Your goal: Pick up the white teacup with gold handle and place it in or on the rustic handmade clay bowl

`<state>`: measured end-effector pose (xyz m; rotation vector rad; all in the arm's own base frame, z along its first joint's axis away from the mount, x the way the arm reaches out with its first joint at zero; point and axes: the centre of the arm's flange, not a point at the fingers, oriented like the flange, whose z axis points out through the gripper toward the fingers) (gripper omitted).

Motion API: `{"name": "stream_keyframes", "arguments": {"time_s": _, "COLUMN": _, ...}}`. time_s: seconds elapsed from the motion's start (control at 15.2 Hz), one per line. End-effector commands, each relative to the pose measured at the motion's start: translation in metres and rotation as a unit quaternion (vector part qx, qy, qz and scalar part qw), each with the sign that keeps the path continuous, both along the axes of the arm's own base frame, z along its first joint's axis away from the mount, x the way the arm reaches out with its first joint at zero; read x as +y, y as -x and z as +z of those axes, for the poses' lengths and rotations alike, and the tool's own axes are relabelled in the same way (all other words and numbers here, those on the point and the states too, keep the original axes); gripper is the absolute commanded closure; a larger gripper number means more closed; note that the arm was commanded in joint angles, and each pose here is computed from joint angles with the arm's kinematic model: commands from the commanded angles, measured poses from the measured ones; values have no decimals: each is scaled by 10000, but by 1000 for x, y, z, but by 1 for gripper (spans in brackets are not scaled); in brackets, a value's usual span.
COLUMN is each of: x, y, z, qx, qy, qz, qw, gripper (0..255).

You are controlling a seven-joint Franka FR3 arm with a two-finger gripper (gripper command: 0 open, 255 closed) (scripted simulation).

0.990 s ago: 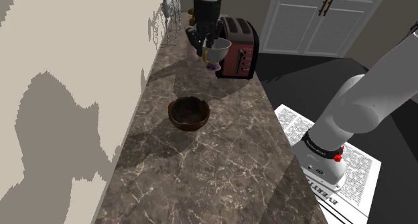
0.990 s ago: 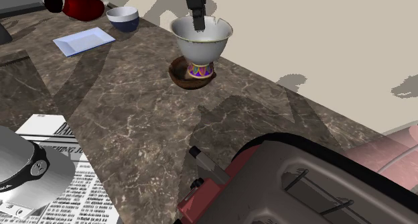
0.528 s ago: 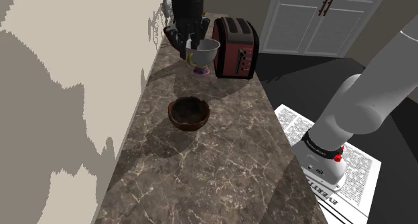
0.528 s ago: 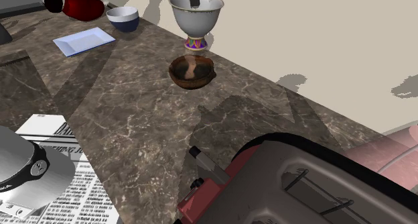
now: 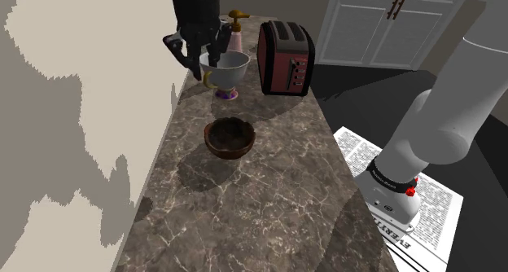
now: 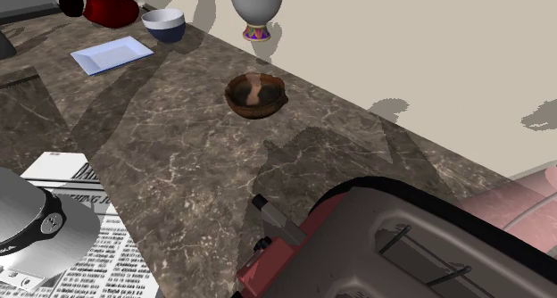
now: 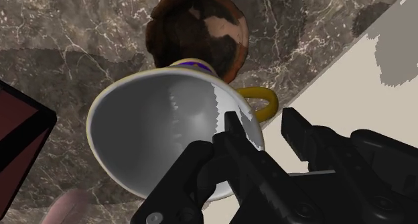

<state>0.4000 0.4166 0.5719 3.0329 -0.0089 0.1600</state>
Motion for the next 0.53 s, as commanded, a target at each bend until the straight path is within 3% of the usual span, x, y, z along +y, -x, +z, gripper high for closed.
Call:
{"name": "stream_keyframes", "arguments": {"time_s": 0.0, "x": 4, "y": 0, "z": -8, "qx": -2, "qy": -3, "qz": -6, "qw": 10000, "gripper": 255}}
{"name": "stream_keyframes", "arguments": {"time_s": 0.46, "x": 4, "y": 0, "z": -45, "qx": -2, "qy": -3, "qz": -6, "qw": 10000, "gripper": 255}}
